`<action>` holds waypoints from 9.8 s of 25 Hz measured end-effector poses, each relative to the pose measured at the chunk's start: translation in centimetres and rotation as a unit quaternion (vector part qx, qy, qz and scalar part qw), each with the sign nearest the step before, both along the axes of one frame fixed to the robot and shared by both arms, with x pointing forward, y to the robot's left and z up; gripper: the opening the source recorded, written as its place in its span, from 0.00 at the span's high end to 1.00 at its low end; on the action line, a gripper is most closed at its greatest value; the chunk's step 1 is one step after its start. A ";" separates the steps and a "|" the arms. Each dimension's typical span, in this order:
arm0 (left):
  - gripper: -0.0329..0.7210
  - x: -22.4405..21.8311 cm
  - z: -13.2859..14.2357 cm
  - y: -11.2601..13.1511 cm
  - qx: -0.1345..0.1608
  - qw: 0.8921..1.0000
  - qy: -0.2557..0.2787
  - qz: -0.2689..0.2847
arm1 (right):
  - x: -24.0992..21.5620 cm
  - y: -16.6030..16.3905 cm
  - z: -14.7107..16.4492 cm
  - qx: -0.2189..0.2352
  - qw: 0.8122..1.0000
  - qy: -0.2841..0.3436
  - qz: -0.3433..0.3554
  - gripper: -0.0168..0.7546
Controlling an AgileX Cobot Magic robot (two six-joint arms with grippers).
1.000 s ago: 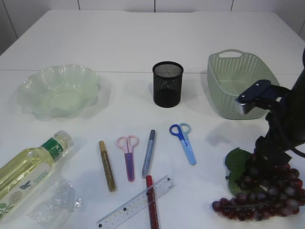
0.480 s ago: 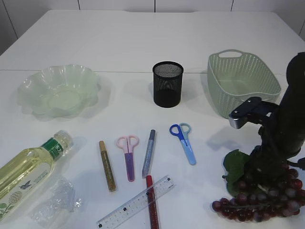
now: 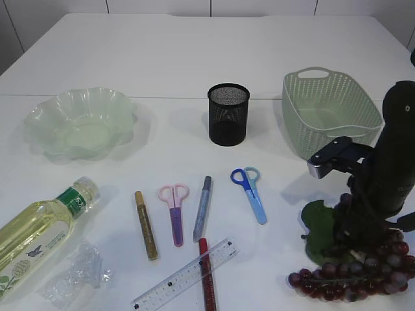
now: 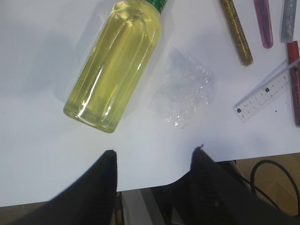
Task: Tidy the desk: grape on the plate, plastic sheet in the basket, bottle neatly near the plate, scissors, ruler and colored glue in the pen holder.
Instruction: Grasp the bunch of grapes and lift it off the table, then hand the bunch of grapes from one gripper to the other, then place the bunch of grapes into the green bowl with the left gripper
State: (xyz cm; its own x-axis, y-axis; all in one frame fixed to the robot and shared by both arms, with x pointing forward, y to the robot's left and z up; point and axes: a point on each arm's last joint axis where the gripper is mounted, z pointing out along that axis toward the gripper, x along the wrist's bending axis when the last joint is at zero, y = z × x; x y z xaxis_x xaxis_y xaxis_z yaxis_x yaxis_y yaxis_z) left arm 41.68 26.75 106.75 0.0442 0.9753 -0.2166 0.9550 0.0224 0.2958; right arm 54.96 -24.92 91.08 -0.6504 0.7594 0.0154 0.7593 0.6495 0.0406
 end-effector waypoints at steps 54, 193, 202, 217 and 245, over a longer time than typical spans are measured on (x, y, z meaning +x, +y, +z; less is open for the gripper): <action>0.46 -0.1 0.9 -2.5 -0.106 0.982 -0.051 -0.146 | -11.8 4.5 23.7 0.464 0.860 -0.199 -0.071 0.83; 0.75 4.0 4.1 -19.5 -0.281 0.720 -0.437 -0.460 | -10.9 5.0 24.5 0.472 0.833 -0.270 -0.106 0.22; 0.75 6.1 5.0 -15.4 -0.231 0.749 -0.454 -0.425 | -12.8 2.7 22.8 0.317 0.905 -0.237 -0.153 0.22; 0.76 11.8 4.5 -7.8 -0.017 0.844 -0.494 -0.210 | -14.2 0.2 20.7 0.146 0.957 -0.164 -0.189 0.22; 0.76 26.1 -6.9 -4.5 0.159 0.907 -0.386 -0.052 | -14.2 0.2 20.7 0.145 0.958 -0.162 -0.190 0.22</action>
State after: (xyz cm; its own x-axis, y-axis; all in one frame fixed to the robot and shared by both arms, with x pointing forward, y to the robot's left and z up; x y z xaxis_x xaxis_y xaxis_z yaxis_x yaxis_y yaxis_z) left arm 67.82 22.24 99.86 0.1594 0.9647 0.2095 0.4534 -0.2601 0.8525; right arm 40.72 -24.75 111.74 -0.3350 0.9363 0.1053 0.8558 0.2556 0.4497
